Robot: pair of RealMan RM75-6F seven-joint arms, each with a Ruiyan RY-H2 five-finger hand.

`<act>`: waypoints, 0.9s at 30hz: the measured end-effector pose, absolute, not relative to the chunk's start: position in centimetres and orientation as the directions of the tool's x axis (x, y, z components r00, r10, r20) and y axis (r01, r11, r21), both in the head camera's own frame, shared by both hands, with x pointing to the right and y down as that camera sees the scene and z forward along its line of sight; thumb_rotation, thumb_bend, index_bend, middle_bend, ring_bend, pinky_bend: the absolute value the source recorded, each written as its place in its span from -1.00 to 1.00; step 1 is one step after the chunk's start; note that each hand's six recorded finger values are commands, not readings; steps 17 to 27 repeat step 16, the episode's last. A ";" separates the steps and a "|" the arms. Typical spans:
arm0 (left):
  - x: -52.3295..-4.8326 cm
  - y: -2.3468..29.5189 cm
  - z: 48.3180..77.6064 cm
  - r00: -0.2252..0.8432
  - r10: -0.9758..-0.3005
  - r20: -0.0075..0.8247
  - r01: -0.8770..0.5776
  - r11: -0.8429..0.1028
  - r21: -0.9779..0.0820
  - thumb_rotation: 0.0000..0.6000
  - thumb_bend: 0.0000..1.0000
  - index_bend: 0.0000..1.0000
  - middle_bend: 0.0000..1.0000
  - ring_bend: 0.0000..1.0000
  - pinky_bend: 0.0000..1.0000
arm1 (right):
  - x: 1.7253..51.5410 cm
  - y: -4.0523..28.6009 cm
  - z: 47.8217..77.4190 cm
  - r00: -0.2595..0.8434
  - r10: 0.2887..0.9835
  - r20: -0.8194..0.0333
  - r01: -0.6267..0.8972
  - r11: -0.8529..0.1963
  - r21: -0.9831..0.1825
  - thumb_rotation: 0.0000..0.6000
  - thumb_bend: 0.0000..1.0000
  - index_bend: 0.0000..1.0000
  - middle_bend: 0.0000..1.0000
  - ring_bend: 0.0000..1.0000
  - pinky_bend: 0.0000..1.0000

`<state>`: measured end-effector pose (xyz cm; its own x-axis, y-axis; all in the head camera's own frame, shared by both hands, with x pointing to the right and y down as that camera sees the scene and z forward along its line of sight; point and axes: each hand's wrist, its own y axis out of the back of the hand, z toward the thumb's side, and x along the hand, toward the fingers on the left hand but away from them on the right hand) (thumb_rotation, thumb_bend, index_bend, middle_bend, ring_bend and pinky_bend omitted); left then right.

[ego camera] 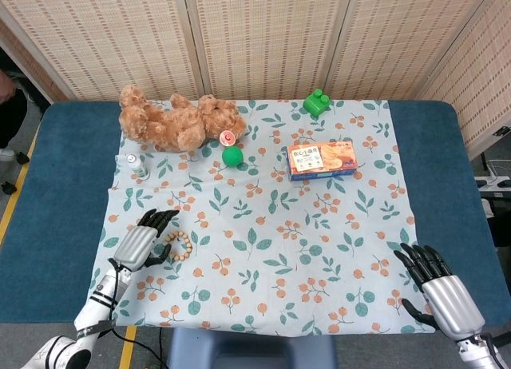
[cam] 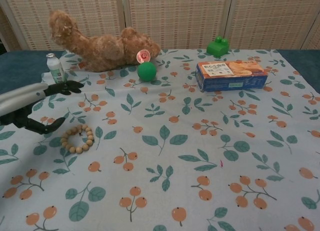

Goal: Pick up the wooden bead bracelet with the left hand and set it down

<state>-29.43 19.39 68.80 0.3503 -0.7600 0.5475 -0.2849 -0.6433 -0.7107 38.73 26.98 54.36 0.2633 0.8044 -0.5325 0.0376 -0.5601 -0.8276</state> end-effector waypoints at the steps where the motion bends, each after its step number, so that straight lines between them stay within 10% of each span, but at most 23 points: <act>1: -29.5 19.2 68.0 0.358 -0.780 0.514 -0.291 -0.616 -0.732 0.94 0.05 -1.00 -0.91 -0.91 -0.93 | 38.7 27.0 54.4 0.265 0.805 -0.531 0.036 -0.559 -0.828 1.00 -0.56 -1.00 -1.00 -1.00 -1.00; 7: -31.7 21.1 61.7 0.418 -0.843 0.338 -0.299 -0.479 -0.825 0.76 0.01 -1.00 -0.98 -1.00 -0.88 | 38.6 26.9 54.4 0.256 0.820 -0.512 0.016 -0.533 -0.846 1.00 -0.56 -1.00 -1.00 -1.00 -1.00; 14: -37.7 28.3 56.6 0.328 -0.883 0.336 -0.196 -0.411 -0.890 0.55 -0.03 -1.00 -1.00 -1.00 -0.76 | 38.6 26.8 55.0 0.225 0.829 -0.513 -0.008 -0.524 -0.851 1.00 -0.56 -1.00 -1.00 -1.00 -1.00; 27: -38.3 29.0 55.9 0.307 -0.892 0.332 -0.140 -0.388 -0.911 0.56 -0.03 -1.00 -1.00 -1.00 -0.77 | 38.5 26.8 55.2 0.223 0.828 -0.515 -0.017 -0.525 -0.851 1.00 -0.56 -1.00 -1.00 -1.00 -1.00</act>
